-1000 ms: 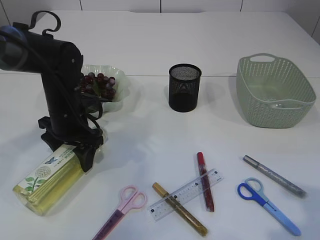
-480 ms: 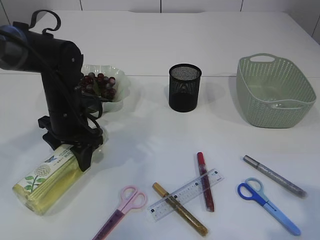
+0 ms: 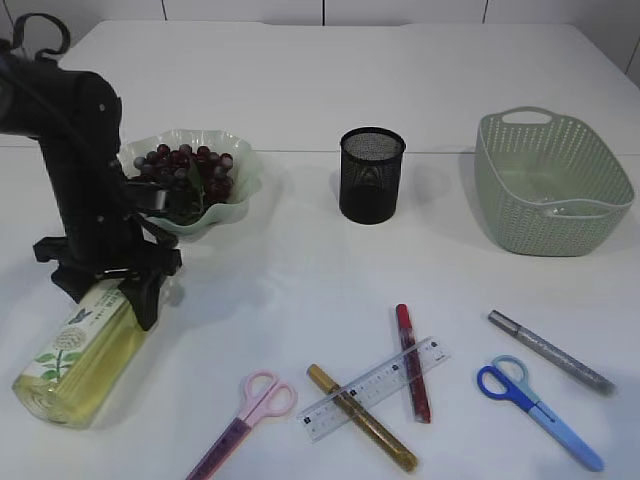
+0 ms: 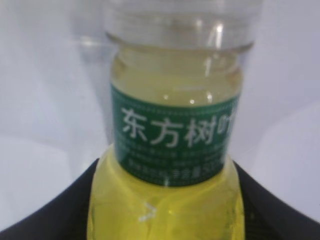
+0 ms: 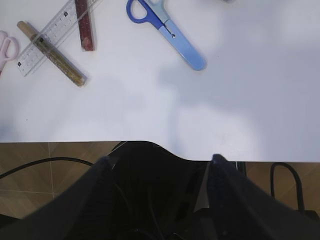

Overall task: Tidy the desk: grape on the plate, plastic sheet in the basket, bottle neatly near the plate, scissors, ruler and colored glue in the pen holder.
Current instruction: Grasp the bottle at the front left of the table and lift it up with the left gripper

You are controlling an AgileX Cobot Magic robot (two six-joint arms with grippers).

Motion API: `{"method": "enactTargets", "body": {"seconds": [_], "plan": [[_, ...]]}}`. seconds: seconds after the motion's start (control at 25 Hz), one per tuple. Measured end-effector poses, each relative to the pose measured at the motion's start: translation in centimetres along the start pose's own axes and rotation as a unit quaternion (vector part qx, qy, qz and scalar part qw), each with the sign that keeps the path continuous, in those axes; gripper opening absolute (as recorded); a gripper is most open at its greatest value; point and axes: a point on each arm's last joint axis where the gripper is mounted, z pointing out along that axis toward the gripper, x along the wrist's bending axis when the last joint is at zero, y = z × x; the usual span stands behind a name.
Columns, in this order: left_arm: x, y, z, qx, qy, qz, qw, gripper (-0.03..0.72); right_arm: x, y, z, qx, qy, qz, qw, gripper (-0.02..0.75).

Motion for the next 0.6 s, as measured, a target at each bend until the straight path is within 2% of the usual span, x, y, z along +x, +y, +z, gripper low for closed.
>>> {"method": "enactTargets", "body": {"seconds": [0.28,0.48,0.6], "plan": [[0.4,-1.7,-3.3,-0.063,-0.007,-0.015,0.998,0.454,0.0,0.0,0.0,0.0,0.0,0.0,1.0,0.471],[0.9,-4.7,-3.2,-0.1,-0.01,-0.025,0.995,0.454,0.0,0.0,0.0,0.0,-0.001,0.0,1.0,0.47],[1.3,-7.0,-3.9,-0.151,-0.017,-0.039,0.988,0.454,0.0,0.0,0.0,0.0,-0.001,0.0,1.0,0.47]]}}
